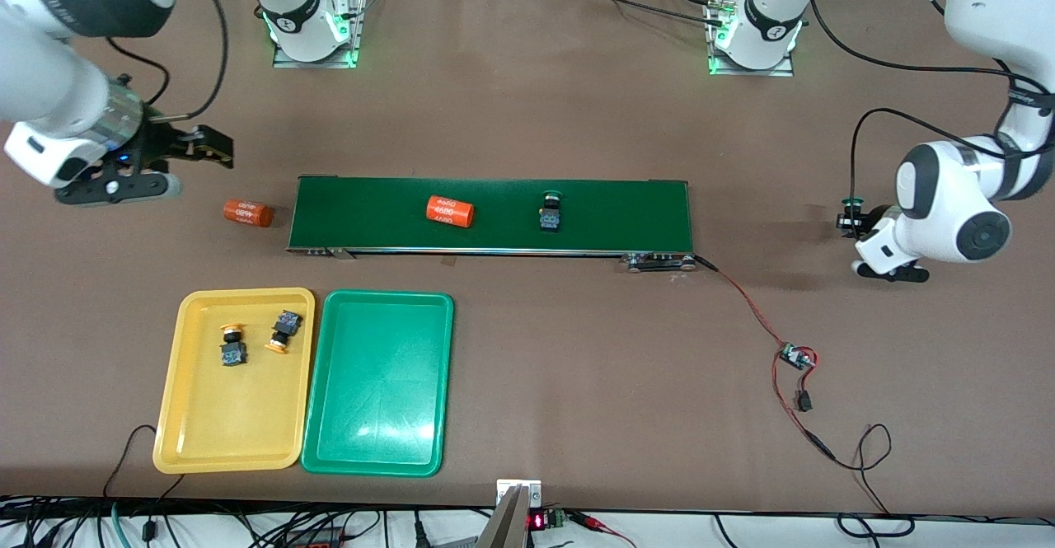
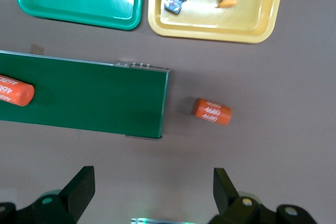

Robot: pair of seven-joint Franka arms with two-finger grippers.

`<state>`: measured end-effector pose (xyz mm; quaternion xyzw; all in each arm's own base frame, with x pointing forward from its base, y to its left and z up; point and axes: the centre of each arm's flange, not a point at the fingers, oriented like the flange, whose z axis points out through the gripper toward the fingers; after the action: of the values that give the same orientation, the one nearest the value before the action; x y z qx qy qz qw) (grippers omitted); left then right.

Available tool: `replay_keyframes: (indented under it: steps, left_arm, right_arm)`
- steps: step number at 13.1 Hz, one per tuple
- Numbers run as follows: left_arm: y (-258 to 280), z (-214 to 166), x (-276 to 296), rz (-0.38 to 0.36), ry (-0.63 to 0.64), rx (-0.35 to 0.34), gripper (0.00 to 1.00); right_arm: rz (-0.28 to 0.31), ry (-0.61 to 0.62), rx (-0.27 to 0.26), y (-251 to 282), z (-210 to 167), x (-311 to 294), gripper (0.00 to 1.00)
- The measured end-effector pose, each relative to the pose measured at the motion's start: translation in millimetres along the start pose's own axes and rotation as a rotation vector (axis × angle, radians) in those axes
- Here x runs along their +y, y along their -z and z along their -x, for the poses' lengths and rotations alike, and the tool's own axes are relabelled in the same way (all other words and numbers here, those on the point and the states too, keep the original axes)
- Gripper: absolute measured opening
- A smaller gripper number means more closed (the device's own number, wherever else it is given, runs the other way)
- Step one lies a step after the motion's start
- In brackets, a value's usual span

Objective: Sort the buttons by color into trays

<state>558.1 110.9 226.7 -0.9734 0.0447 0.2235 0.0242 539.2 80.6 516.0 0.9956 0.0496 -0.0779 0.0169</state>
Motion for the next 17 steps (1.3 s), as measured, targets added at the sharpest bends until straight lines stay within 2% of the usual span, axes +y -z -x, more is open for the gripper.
replay_keyframes:
  steps: [2, 5, 7, 10, 12, 15, 17]
  left_arm:
    - [49.1, -5.4, 17.1, -0.016, -0.026, -0.008, 0.33]
    - [95.3, -16.7, 80.1, -0.019, -0.127, 0.014, 0.33]
    - [106.2, -20.4, 139.1, 0.050, -0.176, 0.036, 0.33]
    - [97.9, -20.8, 217.1, 0.188, -0.180, 0.010, 0.33]
    - [88.0, -20.9, 267.9, 0.212, -0.158, -0.009, 0.33]
    - [69.5, -19.9, 353.2, 0.221, -0.065, 0.032, 0.33]
    - [53.2, -21.6, 389.0, 0.241, -0.024, 0.064, 0.33]
  right_arm:
    - [0.007, -0.012, 0.017, -10.1, 4.7, -30.2, 1.00]
    - [-0.029, -0.049, 0.017, -25.7, 10.0, -59.4, 1.00]
    - [-0.037, -0.050, 0.010, -30.3, 11.1, -63.5, 1.00]
    - [-0.038, -0.051, 0.002, -33.9, 11.7, -63.5, 1.00]
    - [-0.042, -0.042, 0.008, -36.0, 11.0, -71.3, 1.00]
    - [-0.075, -0.072, 0.023, -42.6, 8.5, -95.4, 1.00]
    - [-0.080, -0.086, 0.034, -53.3, 6.0, -120.5, 1.00]
